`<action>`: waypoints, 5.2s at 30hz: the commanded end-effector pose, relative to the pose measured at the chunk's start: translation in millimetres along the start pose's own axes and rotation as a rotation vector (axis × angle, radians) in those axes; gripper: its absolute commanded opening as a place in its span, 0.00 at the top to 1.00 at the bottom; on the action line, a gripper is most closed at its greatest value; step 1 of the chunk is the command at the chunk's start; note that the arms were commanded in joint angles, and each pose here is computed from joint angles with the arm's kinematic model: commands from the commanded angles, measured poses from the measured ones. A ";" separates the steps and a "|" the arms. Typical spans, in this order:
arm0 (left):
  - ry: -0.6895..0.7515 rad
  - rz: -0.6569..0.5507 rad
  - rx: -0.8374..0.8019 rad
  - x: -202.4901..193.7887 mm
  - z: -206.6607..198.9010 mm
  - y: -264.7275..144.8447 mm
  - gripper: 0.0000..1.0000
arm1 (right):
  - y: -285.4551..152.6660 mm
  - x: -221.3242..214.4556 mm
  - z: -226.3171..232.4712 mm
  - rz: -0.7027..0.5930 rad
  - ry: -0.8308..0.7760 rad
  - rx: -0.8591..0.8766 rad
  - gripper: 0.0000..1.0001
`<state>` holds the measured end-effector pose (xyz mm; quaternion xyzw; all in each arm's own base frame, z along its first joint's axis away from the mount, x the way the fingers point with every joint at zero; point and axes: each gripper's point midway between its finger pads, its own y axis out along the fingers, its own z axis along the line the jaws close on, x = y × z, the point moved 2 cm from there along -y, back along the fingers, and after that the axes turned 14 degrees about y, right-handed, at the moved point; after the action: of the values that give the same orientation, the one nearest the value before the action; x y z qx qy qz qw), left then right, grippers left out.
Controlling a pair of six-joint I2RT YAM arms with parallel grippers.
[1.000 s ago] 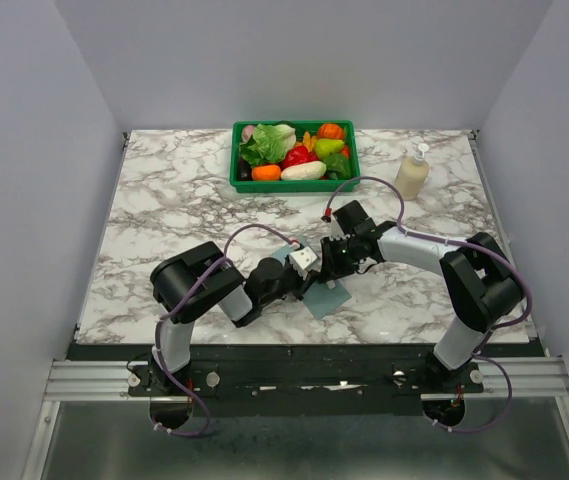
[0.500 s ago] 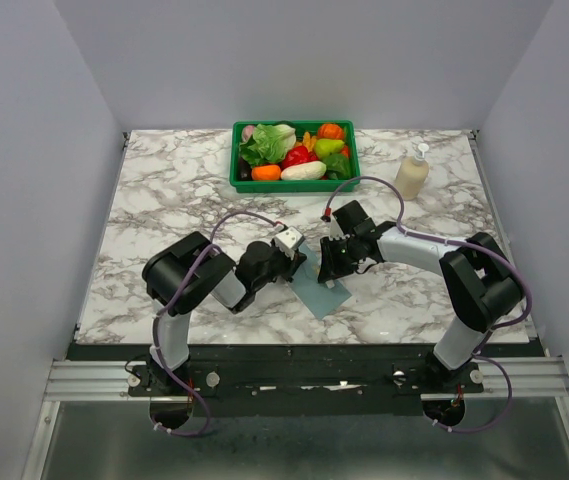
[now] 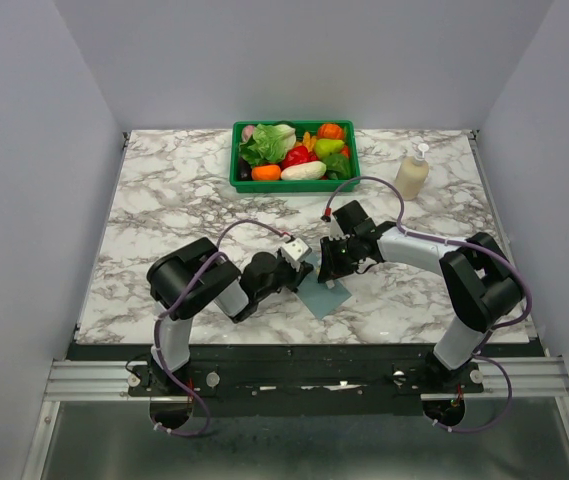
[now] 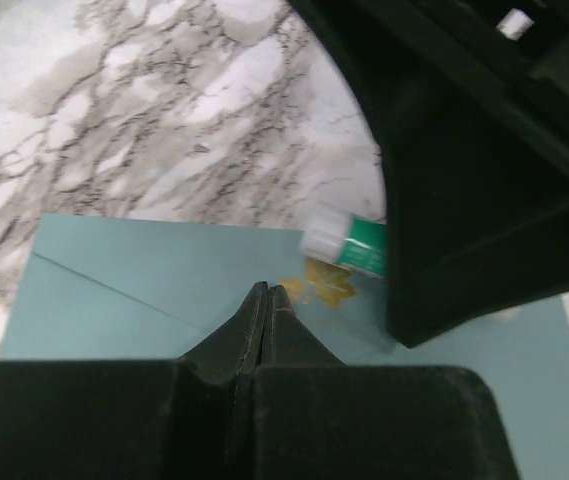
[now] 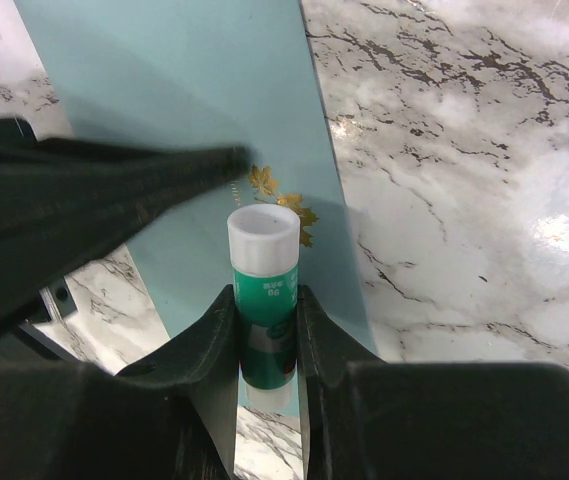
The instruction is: Place the letter into the envelope and seal it
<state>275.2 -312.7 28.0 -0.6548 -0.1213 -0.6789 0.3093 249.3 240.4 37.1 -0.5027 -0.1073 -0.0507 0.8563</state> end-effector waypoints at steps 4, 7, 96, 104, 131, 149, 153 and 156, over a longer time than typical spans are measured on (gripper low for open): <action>-0.085 0.190 -0.063 -56.9 -39.9 -26.2 1.00 | 7.9 -16.9 -21.3 0.041 0.014 -0.084 0.99; -0.101 0.189 -0.027 -61.1 -29.2 -32.2 1.00 | 7.8 -17.5 -22.3 0.041 0.014 -0.087 0.99; -0.065 0.214 0.022 -36.7 -5.6 -24.4 1.00 | 7.4 -19.3 -19.7 0.042 0.023 -0.068 0.99; -0.095 0.214 0.007 -41.8 -17.5 -30.8 1.00 | 7.2 -18.0 -19.2 0.038 0.025 -0.069 0.99; -0.065 0.254 -0.042 -43.7 -45.5 -32.6 1.00 | 6.4 -17.0 -18.7 0.034 0.027 -0.070 0.99; -0.129 0.235 0.040 -30.8 -10.4 -51.3 1.00 | -2.5 -10.3 -7.7 -0.004 0.012 -0.024 0.99; -0.085 0.177 0.067 9.3 0.0 -47.3 0.81 | -17.6 0.9 5.9 -0.064 -0.011 0.020 0.99; -0.047 0.180 0.090 32.0 8.8 -52.1 0.62 | -38.2 13.0 19.2 -0.141 -0.040 0.057 0.99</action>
<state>245.1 -279.1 41.6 -0.6884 -0.1033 -0.6139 0.3723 246.8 238.9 48.7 -0.4901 -0.1147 -0.0701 0.8612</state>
